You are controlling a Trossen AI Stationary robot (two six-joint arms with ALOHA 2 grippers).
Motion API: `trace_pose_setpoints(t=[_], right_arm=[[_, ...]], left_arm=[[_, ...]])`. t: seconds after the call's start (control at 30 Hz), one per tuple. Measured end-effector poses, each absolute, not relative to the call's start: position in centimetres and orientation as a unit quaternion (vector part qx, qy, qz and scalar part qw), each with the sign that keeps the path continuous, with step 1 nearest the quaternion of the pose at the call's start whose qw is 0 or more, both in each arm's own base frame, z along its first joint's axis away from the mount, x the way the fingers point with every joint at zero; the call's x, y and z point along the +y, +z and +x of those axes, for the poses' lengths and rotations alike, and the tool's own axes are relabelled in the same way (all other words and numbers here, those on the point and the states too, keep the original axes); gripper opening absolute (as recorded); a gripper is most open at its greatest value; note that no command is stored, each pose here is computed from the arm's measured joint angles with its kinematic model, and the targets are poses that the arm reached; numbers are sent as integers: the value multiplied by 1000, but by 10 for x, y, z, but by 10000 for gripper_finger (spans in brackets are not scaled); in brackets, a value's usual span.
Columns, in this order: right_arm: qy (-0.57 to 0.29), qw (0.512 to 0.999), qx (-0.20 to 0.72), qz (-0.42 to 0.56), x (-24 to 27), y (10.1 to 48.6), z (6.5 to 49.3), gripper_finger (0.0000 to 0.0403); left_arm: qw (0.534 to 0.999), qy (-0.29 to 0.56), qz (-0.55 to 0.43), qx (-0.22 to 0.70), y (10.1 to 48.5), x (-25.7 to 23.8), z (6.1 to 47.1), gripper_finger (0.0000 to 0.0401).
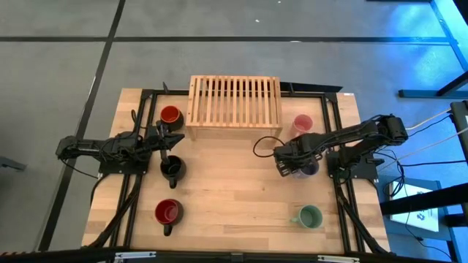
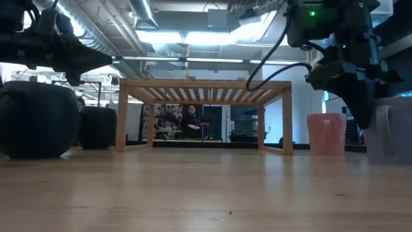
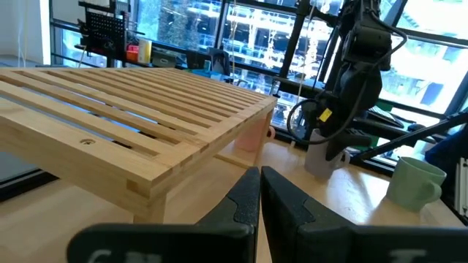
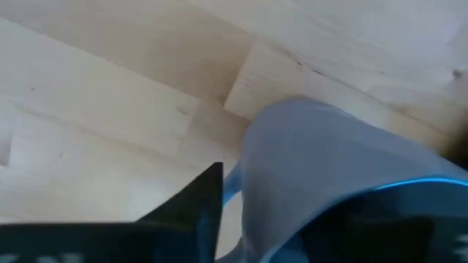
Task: Place coffee mugs
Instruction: Put the blue mug on the shelf
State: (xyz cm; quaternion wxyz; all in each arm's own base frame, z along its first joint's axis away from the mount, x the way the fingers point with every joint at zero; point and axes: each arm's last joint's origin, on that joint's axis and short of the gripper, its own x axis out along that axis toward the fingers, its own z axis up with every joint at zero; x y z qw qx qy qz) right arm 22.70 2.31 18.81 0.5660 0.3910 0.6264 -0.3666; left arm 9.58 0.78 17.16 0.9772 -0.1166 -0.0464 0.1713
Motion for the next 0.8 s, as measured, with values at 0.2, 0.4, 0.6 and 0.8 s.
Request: trace_pose_setpoints(t=[0.2, 0.4, 0.6, 0.8], right_arm=[[-334, 585, 644, 362, 23, 188, 227, 39], [-311, 601, 654, 338, 23, 189, 227, 18], [-254, 629, 667, 309, 24, 206, 235, 7], [-215, 701, 640, 229, 23, 249, 252, 5]], left_arm=[[977, 171, -116, -46, 172, 8, 96, 7], [977, 171, -116, -46, 172, 8, 96, 7], [977, 171, -117, -46, 172, 8, 96, 7], [977, 171, -117, -46, 172, 8, 96, 7]])
